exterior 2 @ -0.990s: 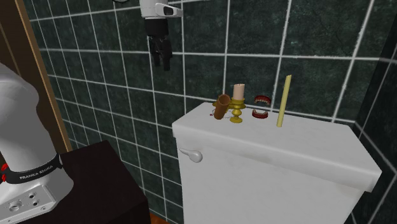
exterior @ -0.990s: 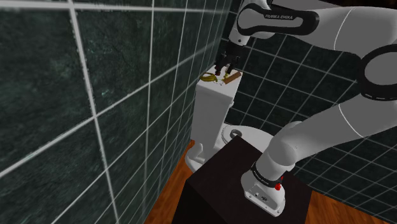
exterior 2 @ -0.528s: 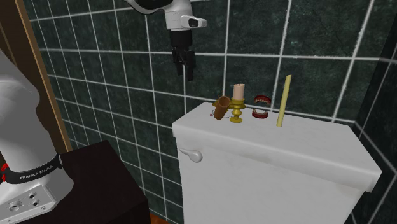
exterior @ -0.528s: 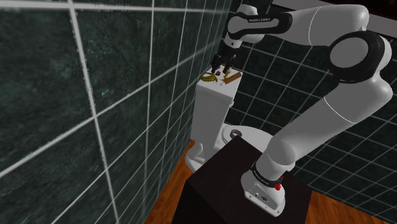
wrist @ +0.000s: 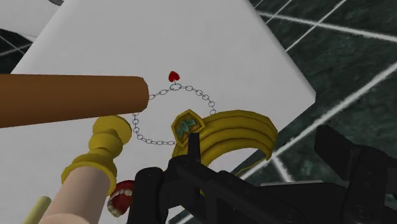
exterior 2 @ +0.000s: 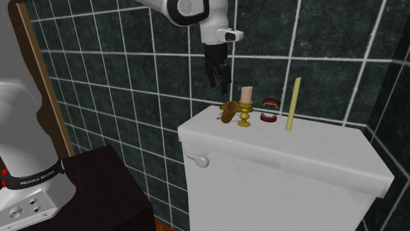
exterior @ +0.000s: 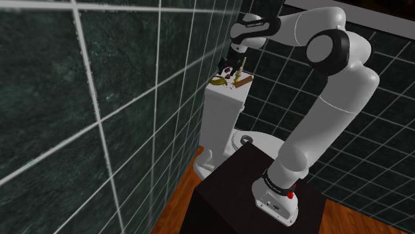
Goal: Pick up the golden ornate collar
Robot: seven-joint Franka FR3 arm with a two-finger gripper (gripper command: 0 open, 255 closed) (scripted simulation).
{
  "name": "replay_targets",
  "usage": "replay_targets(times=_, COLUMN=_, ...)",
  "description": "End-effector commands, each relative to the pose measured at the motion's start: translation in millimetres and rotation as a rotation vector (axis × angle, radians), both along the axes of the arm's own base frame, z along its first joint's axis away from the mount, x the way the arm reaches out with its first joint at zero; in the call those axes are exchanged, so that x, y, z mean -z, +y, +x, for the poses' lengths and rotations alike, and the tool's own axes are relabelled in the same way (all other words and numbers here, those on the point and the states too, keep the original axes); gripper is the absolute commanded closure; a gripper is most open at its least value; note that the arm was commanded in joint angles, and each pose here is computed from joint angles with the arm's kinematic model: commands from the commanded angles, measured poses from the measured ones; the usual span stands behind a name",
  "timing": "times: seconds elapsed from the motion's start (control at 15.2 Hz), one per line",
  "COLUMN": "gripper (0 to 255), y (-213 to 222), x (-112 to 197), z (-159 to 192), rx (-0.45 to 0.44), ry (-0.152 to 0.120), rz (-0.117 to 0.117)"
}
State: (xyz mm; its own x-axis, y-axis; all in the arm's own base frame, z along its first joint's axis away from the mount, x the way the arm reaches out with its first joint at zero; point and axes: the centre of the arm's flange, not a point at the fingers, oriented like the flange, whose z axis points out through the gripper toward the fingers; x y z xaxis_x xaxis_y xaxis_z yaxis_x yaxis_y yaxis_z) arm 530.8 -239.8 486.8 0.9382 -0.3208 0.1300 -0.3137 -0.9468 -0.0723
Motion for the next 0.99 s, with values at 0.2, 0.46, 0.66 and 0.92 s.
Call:
replay_targets(times=0.2, gripper=0, y=-49.4, x=22.0, z=35.3, rx=0.062, ry=-0.021, rz=0.001)
replay_targets(times=0.46, gripper=0, y=-71.7, x=36.6, z=49.3, rx=0.089, ry=-0.030, rz=0.001)
replay_targets(times=0.66, gripper=0, y=-71.7, x=52.4, z=49.3, rx=0.089, ry=-0.030, rz=0.001)
replay_targets(times=0.92, gripper=0, y=-71.7, x=71.3, z=49.2, rx=0.089, ry=-0.030, rz=0.001)
